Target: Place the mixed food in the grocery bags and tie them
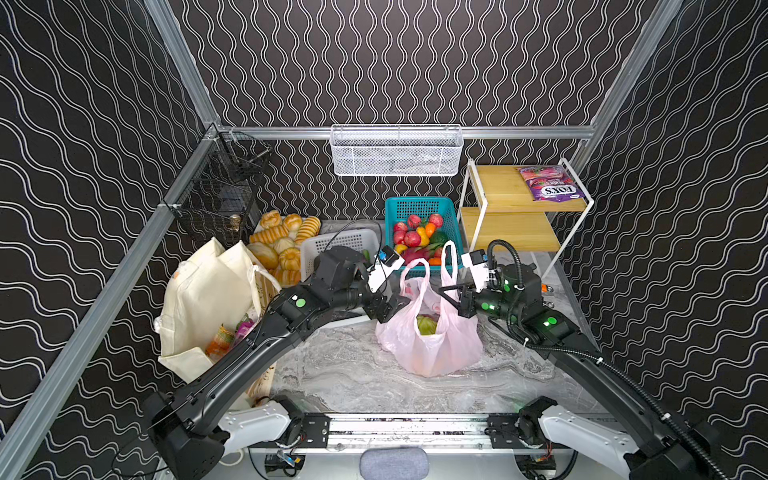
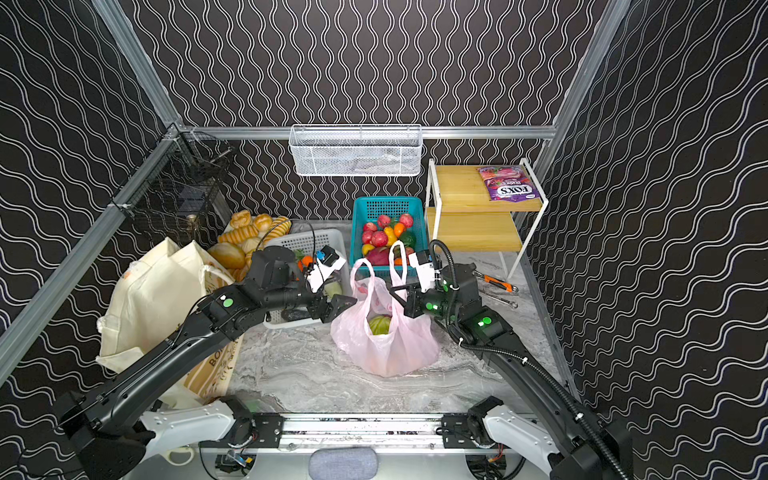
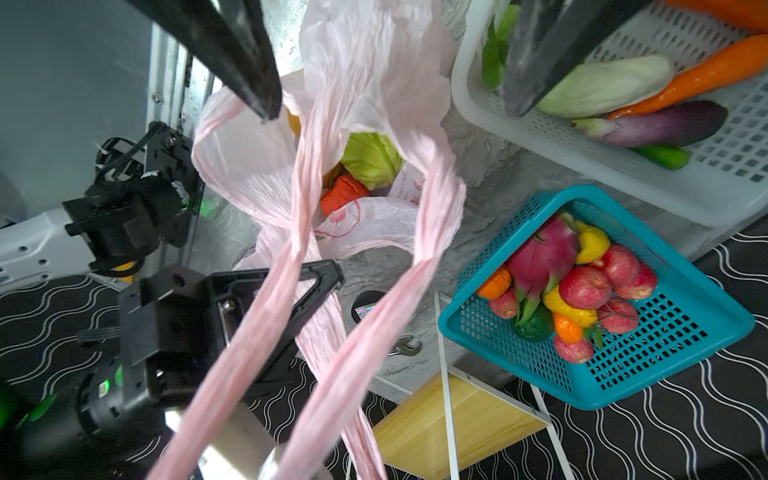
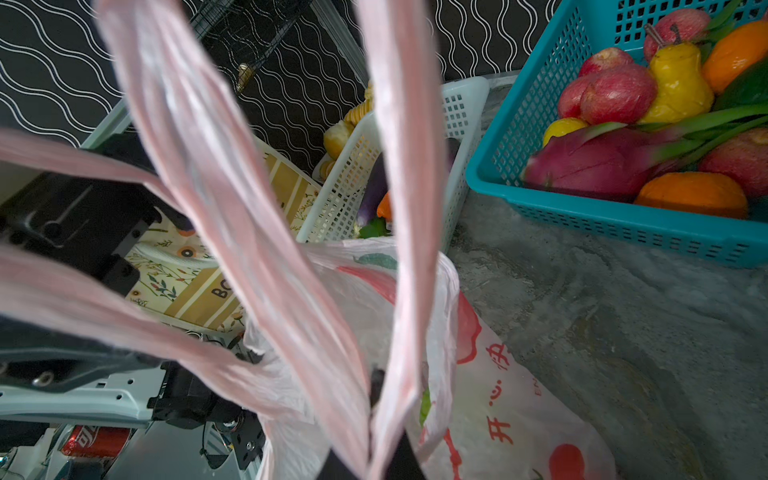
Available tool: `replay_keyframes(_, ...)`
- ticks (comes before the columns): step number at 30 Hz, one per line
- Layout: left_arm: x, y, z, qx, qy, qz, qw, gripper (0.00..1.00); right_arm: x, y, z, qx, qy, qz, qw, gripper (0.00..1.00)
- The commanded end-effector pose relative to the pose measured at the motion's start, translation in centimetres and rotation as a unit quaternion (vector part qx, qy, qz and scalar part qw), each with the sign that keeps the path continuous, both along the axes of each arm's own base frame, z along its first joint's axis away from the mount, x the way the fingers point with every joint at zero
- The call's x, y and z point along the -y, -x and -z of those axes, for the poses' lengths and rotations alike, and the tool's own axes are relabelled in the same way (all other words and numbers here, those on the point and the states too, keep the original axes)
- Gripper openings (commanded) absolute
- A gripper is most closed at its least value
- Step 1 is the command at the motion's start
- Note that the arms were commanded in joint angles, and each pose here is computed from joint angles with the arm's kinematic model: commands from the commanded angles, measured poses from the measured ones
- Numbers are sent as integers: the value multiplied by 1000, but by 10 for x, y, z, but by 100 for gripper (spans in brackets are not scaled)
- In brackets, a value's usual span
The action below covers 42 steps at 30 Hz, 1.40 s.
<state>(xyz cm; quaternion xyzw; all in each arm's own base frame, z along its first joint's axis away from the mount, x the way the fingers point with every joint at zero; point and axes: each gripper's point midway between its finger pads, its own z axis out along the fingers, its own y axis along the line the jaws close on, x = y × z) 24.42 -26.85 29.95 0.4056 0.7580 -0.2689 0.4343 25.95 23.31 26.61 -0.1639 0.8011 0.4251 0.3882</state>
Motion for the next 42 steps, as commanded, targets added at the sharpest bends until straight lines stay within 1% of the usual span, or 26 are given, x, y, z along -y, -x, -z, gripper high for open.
replay_keyframes(1, 4, -1, -12, 52, 25, 15, 998, 90, -1, -3, -5, 10, -9, 2, 1000, 7)
replay_keyframes(3, 7, 1, -8, 53, 36, 23, 998, 98, -2, -1, -6, 10, -10, -1, 1000, 7)
replay_keyframes(6, 13, 0, -3, 34, 55, 23, 998, 99, -2, -1, -7, 11, -12, -3, 1000, 7)
replay_keyframes(8, 18, -3, 2, 35, 50, 12, 998, 99, -3, -1, -6, 9, -11, -3, 1000, 7)
replay_keyframes(11, 23, -4, 2, 73, 50, -4, 996, 99, -3, -2, -5, 6, -10, -2, 1000, 7)
replay_keyframes(13, 29, -1, 1, 91, 58, -2, 994, 99, -2, -2, -5, 8, -10, -2, 1000, 7)
replay_keyframes(15, 35, 1, 5, 97, 50, 2, 994, 99, -2, -2, -5, 8, -9, -1, 1000, 7)
replay_keyframes(18, 41, -3, 9, 117, 31, -18, 992, 99, -2, -1, -5, 8, -9, -2, 1000, 7)
replay_keyframes(21, 43, -10, 7, 153, 32, -48, 987, 99, -2, 0, -6, 9, -11, -4, 1000, 7)
replay_keyframes(23, 46, -13, 9, 165, 24, -49, 985, 99, -3, 2, -7, 11, -14, -10, 1000, 7)
replay_keyframes(25, 49, -14, 10, 160, 18, -47, 986, 95, -4, 3, -8, 12, -14, -12, 1000, 7)
replay_keyframes(29, 54, -10, 12, 156, 9, -28, 987, 76, -3, 5, -6, 12, -3, -19, 1000, 7)
replay_keyframes(31, 56, -7, 13, 151, 5, -15, 988, 71, -3, 5, -4, 10, 4, -20, 1000, 7)
replay_keyframes(35, 54, -6, 16, 134, -4, -19, 991, 62, -2, 4, -4, 10, 8, -17, 1000, 8)
replay_keyframes(39, 52, -3, 15, 131, 1, -20, 991, 55, -2, 3, -5, 11, 9, -16, 1000, 8)
replay_keyframes(42, 52, -1, 14, 122, -3, -14, 992, 51, -1, 2, -3, 9, 20, -16, 1000, 8)
